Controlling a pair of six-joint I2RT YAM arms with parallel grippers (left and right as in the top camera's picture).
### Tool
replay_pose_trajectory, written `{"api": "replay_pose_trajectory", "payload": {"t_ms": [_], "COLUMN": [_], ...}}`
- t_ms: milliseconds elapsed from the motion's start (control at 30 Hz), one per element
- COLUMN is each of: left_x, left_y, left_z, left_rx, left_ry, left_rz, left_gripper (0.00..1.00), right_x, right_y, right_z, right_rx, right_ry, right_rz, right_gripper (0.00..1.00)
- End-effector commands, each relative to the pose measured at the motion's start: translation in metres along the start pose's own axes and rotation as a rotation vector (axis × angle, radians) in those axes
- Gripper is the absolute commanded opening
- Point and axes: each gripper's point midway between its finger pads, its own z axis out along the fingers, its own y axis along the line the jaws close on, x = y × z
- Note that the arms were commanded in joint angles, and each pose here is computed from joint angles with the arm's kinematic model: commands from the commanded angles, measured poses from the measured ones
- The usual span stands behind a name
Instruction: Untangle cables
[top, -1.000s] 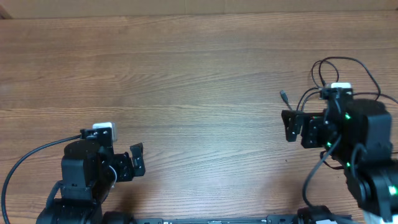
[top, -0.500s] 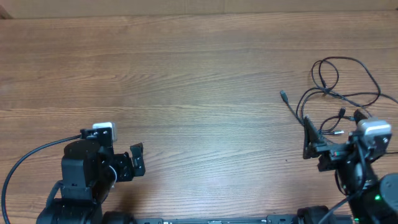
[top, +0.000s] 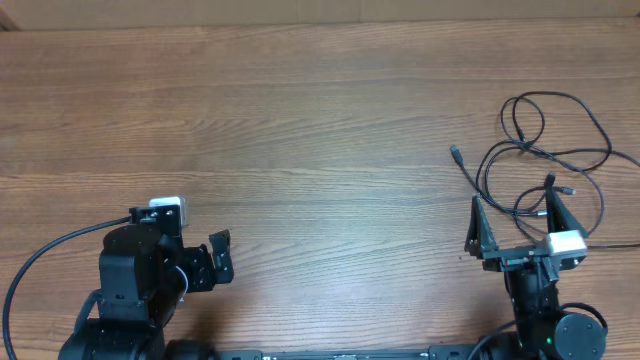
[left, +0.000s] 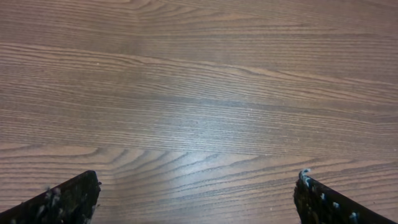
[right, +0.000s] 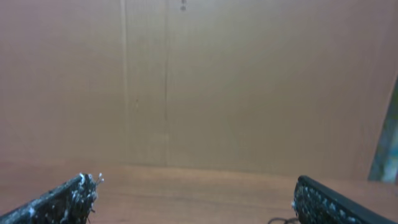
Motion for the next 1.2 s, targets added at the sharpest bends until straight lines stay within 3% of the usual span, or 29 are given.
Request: {"api": "replay_pose_trajectory", "payload": {"t_ms": [0,400,533,1167], "left_x": [0.002,0.002,0.002,0.002], "left_y": [-0.001,-0.001,-0.001,-0.001], "left_z": [0.001,0.001,0.001,0.001], "left_rx": [0.007,0.007,0.007,0.007], "left_ry": [0.005,0.005,0.005,0.005], "left_rz": [-0.013,-0.013,-0.013,-0.013], "left_gripper": [1.00,1.00,0.99,1.00], "right_x": [0.015,0.087,0.124,0.123], "right_y": [-0.002,-0.001,0.002,0.003], "right_z": [0.004,0.011,0.006,0.006], "right_rx": [0.014,0.009,-0.015,-0.018], "right_ry": [-0.012,0.074,0.225,0.220], "right_rz": [-0.043,-0.084,-0.072,-0.076], "right_gripper": [1.00,1.00,1.00,1.00]}}
